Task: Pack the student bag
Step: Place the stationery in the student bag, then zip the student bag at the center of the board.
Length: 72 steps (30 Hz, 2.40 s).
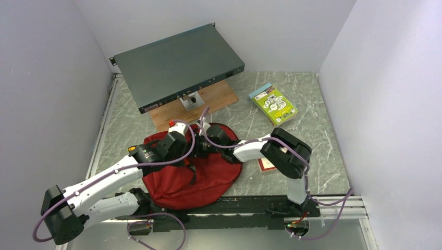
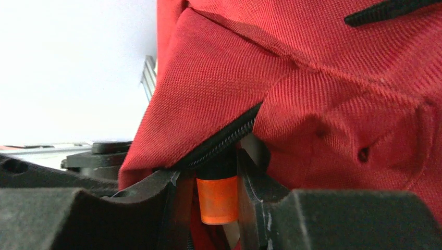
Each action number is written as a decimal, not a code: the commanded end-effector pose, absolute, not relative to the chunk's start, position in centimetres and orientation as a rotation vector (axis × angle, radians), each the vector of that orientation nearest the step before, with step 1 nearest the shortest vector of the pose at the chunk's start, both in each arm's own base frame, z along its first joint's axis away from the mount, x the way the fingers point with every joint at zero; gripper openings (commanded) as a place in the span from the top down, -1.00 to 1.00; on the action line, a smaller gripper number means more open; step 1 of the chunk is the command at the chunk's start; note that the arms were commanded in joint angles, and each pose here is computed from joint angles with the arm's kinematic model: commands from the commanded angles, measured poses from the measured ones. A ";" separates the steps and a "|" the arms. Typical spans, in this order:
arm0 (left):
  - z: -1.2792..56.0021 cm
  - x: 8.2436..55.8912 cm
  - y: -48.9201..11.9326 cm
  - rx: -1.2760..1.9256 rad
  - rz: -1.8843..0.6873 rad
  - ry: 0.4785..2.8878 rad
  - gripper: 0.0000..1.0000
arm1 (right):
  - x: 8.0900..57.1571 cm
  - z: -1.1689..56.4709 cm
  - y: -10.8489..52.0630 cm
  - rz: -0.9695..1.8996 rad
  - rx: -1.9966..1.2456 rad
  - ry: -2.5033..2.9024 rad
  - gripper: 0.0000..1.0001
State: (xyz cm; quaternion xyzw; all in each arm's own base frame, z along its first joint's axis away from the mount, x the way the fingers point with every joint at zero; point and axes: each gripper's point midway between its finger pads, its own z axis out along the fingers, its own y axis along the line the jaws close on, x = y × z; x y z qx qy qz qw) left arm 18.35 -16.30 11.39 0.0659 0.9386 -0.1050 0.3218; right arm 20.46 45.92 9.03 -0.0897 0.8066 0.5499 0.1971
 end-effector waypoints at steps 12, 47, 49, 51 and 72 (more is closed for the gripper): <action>12.7 19.0 -17.3 0.149 -0.331 2.422 1.00 | 19.5 9.6 43.4 1.231 -0.611 2.285 -0.26; 11.2 18.6 -17.6 0.156 -0.336 2.463 1.00 | 19.5 7.0 41.9 0.962 -0.658 2.348 0.33; 11.1 18.6 -17.6 0.158 -0.331 2.465 1.00 | 19.7 7.0 41.3 0.929 -0.636 2.346 0.61; 11.1 18.7 -17.6 0.162 -0.331 2.464 0.99 | 20.0 7.7 40.7 0.923 -0.610 2.315 0.93; 17.0 16.4 -20.8 0.449 -0.570 2.405 -0.87 | 19.4 14.3 38.1 1.136 -0.382 2.064 1.00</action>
